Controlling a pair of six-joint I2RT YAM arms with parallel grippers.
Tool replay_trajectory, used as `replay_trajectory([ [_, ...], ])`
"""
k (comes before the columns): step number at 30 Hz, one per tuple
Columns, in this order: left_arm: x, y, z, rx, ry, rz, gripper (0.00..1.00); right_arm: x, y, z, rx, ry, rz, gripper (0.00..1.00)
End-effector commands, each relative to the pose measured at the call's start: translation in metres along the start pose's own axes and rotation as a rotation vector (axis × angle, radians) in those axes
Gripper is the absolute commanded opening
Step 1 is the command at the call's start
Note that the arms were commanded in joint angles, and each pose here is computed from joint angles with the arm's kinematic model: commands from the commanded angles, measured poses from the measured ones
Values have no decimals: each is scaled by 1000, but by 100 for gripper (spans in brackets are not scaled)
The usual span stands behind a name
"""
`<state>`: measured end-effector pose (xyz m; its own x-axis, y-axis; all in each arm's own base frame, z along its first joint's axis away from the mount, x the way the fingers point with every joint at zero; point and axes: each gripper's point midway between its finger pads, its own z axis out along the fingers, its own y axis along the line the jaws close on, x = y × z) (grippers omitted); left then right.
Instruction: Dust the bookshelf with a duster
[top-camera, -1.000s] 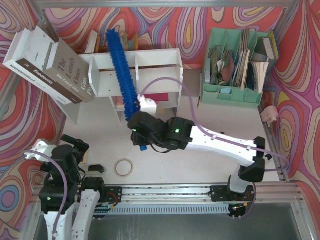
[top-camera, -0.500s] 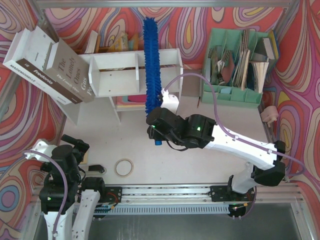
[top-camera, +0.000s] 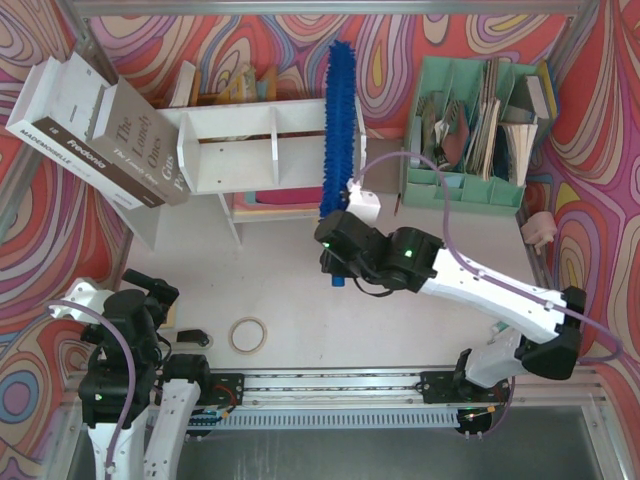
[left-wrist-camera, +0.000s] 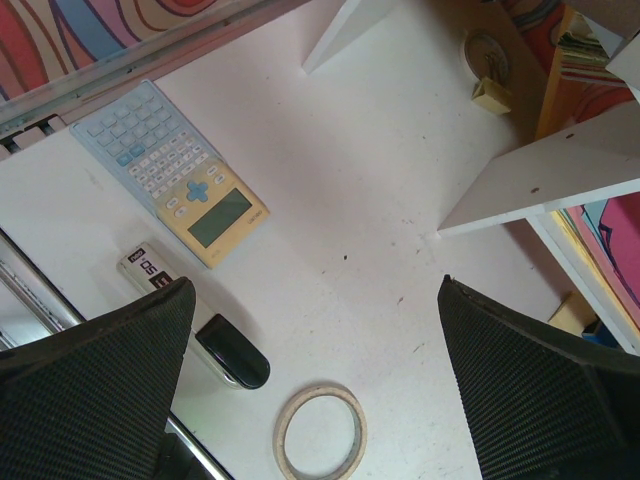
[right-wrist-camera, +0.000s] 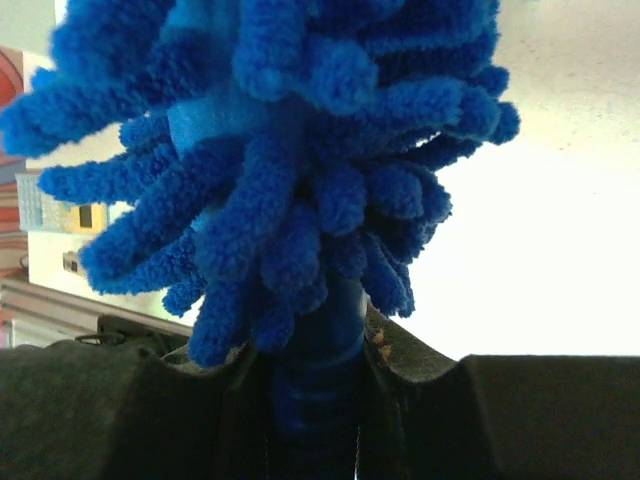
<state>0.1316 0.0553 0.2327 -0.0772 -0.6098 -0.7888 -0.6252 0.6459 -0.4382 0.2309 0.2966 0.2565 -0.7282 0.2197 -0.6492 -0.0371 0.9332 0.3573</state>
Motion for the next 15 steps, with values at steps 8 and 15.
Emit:
replay_trajectory([
  [8, 0, -1, 2, 7, -9, 7, 98, -44, -36, -41, 58, -158, 92, 0],
  [15, 1, -1, 3, 5, -6, 9, 98, -70, 21, -66, -229, -203, 27, 0],
])
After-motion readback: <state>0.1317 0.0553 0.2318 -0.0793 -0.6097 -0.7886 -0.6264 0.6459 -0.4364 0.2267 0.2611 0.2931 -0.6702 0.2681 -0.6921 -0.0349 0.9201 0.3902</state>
